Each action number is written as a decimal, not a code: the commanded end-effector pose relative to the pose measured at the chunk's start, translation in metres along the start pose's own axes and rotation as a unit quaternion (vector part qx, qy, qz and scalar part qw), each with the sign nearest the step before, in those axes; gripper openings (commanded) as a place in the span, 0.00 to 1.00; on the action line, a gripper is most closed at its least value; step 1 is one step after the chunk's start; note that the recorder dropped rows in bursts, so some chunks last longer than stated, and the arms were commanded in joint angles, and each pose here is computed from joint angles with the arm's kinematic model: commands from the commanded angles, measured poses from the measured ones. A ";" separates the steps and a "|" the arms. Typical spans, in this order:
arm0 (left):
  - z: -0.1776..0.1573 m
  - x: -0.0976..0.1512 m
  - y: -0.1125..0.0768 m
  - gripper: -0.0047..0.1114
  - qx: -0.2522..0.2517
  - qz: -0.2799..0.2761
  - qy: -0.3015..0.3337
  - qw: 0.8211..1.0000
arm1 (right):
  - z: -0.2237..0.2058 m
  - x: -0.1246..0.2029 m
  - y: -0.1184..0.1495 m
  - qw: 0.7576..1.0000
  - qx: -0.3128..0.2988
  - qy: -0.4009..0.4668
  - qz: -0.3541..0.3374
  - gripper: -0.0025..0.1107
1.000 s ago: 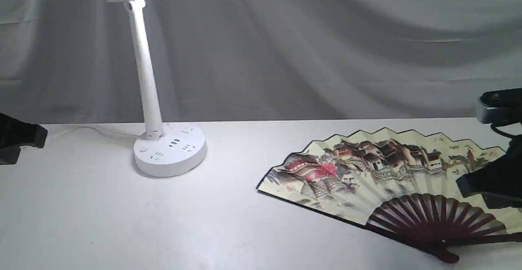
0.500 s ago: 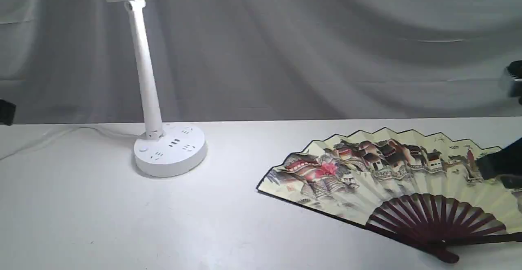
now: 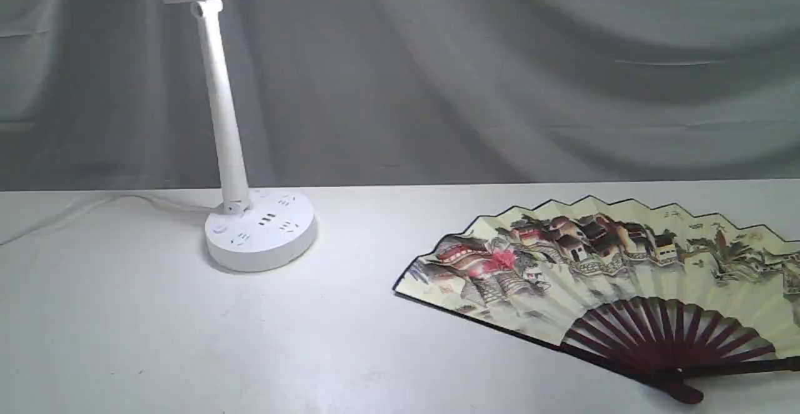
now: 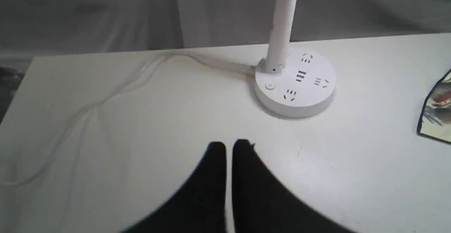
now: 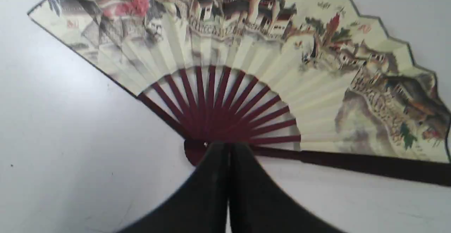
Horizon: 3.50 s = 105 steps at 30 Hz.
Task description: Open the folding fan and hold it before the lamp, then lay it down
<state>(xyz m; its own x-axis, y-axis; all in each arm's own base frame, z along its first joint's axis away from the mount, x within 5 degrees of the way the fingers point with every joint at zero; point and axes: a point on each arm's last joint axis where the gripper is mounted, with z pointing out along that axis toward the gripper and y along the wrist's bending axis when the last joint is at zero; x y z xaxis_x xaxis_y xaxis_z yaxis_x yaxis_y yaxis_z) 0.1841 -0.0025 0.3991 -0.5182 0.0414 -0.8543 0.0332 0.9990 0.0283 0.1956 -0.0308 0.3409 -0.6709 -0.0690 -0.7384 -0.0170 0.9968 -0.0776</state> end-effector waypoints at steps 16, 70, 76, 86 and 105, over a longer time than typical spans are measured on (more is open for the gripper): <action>-0.103 0.058 -0.002 0.04 -0.008 0.001 -0.153 0.988 | -0.137 0.040 0.026 0.978 0.034 -0.203 -0.014 0.02; -0.163 0.142 -0.009 0.04 0.019 -0.023 -0.319 0.947 | -0.204 0.142 0.052 0.937 0.030 -0.343 -0.055 0.02; -0.126 0.156 -0.010 0.04 0.026 -0.031 -0.272 0.961 | -0.173 0.140 0.051 0.940 0.020 -0.338 -0.041 0.02; -0.087 0.170 -0.011 0.04 0.032 -0.048 -0.283 0.957 | -0.117 0.148 0.050 0.949 -0.007 -0.314 0.004 0.02; -0.022 0.220 -0.008 0.04 -0.004 -0.010 -0.245 0.969 | -0.048 0.168 0.040 0.931 0.032 -0.360 0.041 0.02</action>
<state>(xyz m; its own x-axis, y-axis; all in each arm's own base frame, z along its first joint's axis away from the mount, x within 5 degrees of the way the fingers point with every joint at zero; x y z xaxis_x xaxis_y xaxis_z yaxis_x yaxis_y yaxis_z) 0.0502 -0.0011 0.2280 -0.0546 0.0073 -0.9985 0.0179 0.9998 0.0063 0.0438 0.0009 0.2527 -0.0084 -0.0284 -0.9996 0.0640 0.9975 -0.0289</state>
